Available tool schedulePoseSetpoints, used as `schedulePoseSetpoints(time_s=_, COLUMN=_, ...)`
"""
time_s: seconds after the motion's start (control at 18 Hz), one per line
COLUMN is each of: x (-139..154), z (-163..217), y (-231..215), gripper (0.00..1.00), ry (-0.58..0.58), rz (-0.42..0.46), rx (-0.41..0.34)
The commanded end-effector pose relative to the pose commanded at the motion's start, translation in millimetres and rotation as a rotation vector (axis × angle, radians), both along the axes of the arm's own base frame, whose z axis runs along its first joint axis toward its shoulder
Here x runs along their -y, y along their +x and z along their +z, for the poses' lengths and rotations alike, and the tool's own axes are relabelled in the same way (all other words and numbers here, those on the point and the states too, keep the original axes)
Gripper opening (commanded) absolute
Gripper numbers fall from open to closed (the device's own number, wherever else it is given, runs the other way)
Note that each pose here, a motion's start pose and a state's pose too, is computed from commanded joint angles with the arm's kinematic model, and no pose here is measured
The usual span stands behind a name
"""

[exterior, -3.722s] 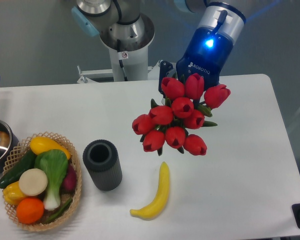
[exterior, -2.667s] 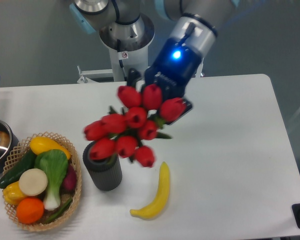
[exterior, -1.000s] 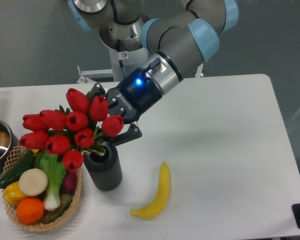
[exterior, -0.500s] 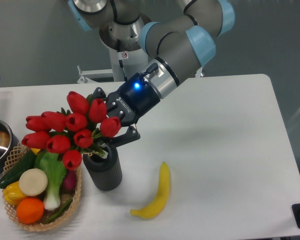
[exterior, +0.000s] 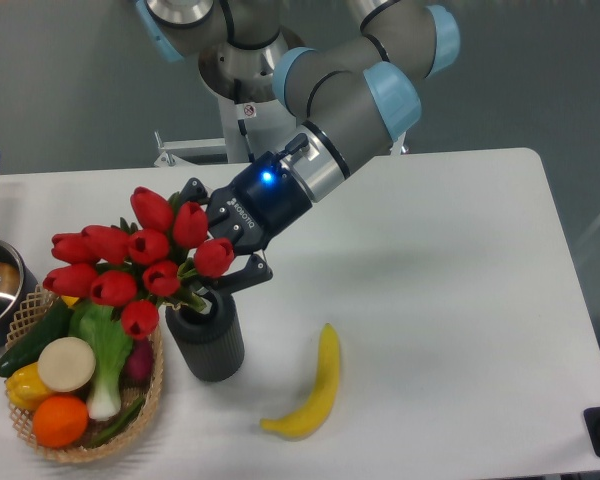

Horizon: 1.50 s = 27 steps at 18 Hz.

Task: Insert the flowers into the vase
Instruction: 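Push the tulip stems deeper into the vase and settle them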

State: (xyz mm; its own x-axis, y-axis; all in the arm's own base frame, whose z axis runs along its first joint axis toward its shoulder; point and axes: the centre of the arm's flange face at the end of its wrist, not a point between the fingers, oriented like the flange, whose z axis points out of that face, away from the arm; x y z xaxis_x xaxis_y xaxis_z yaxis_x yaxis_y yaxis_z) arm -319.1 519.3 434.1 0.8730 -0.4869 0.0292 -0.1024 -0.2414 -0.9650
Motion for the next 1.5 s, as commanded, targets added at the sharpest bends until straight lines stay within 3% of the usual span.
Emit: schedulePoseSetpoints(time_s=1.5, x=-0.2, z=-59.6, y=-9.8, gripper=0.49, ry=-0.054, rz=0.001, rx=0.043)
